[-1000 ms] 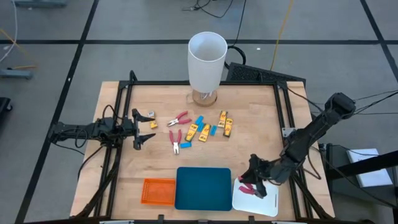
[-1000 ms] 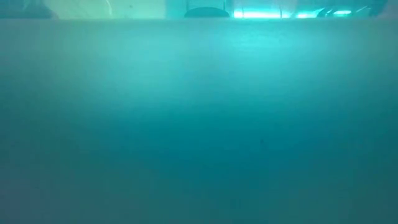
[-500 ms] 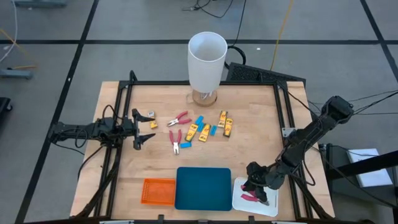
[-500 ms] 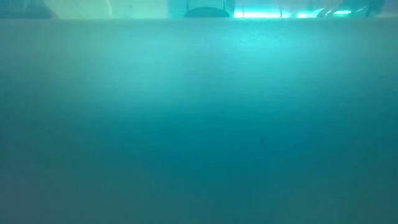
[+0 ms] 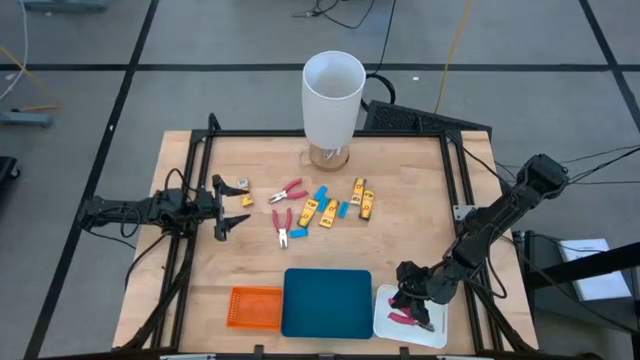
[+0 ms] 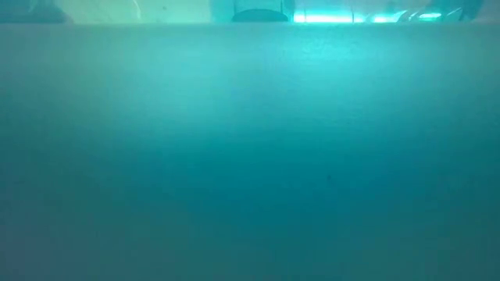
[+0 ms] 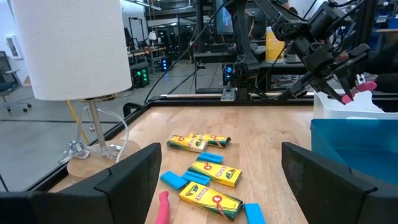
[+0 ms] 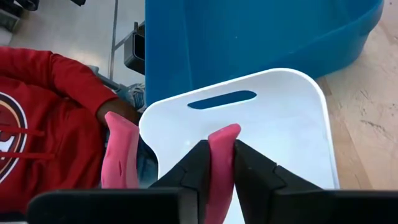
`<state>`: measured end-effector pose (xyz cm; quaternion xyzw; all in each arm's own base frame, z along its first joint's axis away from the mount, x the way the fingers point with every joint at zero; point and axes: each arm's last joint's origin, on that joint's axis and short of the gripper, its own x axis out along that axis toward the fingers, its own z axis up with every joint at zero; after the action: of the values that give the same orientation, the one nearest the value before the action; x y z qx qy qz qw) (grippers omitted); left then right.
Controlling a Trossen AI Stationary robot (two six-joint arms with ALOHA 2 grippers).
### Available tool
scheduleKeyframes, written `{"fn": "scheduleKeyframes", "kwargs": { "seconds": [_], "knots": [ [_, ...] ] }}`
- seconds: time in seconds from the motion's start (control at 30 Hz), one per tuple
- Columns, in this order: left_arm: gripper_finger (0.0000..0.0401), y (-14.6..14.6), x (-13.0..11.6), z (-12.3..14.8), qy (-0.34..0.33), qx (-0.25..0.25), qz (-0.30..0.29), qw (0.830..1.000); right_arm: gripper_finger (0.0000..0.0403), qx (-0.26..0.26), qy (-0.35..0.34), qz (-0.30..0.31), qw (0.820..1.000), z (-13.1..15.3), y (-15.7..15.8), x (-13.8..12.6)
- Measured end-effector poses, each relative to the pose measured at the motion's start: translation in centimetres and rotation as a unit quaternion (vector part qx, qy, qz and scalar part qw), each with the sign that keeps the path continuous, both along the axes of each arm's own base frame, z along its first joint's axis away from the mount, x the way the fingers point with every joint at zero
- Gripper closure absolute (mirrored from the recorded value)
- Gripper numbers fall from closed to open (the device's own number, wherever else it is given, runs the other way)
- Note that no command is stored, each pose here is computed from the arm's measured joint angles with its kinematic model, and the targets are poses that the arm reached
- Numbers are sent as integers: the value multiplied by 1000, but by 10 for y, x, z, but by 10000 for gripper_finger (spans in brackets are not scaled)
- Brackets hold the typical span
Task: Pick & Place School Supplies
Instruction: Put the pink hole puncher into the white bin
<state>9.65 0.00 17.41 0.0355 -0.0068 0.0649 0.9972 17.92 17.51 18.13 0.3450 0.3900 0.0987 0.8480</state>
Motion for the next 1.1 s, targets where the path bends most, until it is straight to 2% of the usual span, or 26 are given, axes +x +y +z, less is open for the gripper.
{"fn": "scheduleKeyframes", "kwargs": {
  "seconds": [0.4, 0.7, 0.97, 1.1],
  "knots": [
    [68, 0, 0, 0, 0, 0, 0, 1000, 273, -4, -3, 2, 1000, 0, 0, 0],
    [68, 0, 0, 0, 0, 0, 0, 1000, 268, 26, -25, 14, 999, 15, -3, -4],
    [68, 0, 0, 0, 0, 0, 0, 1000, 268, -3, -118, 65, 991, 34, -5, -6],
    [68, 0, 0, 0, 0, 0, 0, 1000, 271, -40, -181, 94, 978, 41, -4, -5]
  ]
}}
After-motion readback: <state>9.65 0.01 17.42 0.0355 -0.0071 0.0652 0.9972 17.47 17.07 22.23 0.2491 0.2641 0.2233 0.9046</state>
